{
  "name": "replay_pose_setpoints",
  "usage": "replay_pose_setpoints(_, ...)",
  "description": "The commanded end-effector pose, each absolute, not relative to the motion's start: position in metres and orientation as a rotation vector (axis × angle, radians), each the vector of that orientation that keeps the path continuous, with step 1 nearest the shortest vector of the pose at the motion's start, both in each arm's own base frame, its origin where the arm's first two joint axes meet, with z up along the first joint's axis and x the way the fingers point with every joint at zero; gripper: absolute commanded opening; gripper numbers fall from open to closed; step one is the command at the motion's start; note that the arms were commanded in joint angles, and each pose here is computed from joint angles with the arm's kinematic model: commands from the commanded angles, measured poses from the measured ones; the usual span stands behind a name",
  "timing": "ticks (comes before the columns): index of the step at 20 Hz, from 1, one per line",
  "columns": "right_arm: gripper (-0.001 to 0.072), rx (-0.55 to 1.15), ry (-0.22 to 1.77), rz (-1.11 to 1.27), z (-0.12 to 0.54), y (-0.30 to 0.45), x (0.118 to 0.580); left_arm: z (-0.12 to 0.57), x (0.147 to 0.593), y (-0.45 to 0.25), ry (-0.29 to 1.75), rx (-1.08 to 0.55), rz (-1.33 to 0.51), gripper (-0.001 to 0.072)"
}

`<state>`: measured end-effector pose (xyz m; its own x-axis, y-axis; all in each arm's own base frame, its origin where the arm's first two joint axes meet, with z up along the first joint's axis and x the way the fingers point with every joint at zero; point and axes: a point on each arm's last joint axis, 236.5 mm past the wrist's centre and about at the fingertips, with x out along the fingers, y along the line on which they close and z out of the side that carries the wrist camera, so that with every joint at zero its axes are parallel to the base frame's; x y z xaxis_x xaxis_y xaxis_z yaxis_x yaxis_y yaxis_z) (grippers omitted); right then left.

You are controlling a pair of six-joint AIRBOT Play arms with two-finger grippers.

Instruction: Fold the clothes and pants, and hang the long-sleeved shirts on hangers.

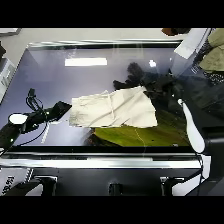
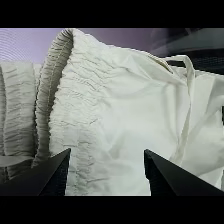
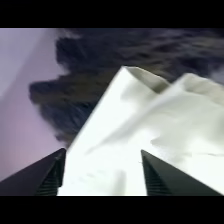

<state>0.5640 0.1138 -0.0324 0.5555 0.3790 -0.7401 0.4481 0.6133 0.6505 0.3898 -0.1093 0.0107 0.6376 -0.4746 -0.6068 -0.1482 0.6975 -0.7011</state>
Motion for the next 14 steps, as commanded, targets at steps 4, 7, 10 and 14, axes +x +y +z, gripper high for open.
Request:
replay_pose_setpoints(4, 0.0689, 0.731, 1.291, -0.065, -0.024, 0.006, 0.483, 0.005, 0.381, -0.114, 0.928, -0.784, -0.227, 0.0535)
replay_pose_setpoints(7, 0.0696, 0.791, 1.366, -0.03, -0.03, -0.007, 0.465, -0.024, 0.362, -0.104, 1.065, -0.803, -0.117, 0.0662)
replay_pose_setpoints(10, 0.0696, 0.77, 1.396, 0.03, -0.03, 0.009, 0.461, -0.052, 0.338, -0.105, 1.221, -0.832, -0.062, 0.0681)
replay_pose_setpoints(14, 0.0691, 0.736, 1.406, 0.066, -0.03, 0.029, 0.461, -0.068, 0.341, -0.106, 1.239, -0.83, -0.04, 0.0681)
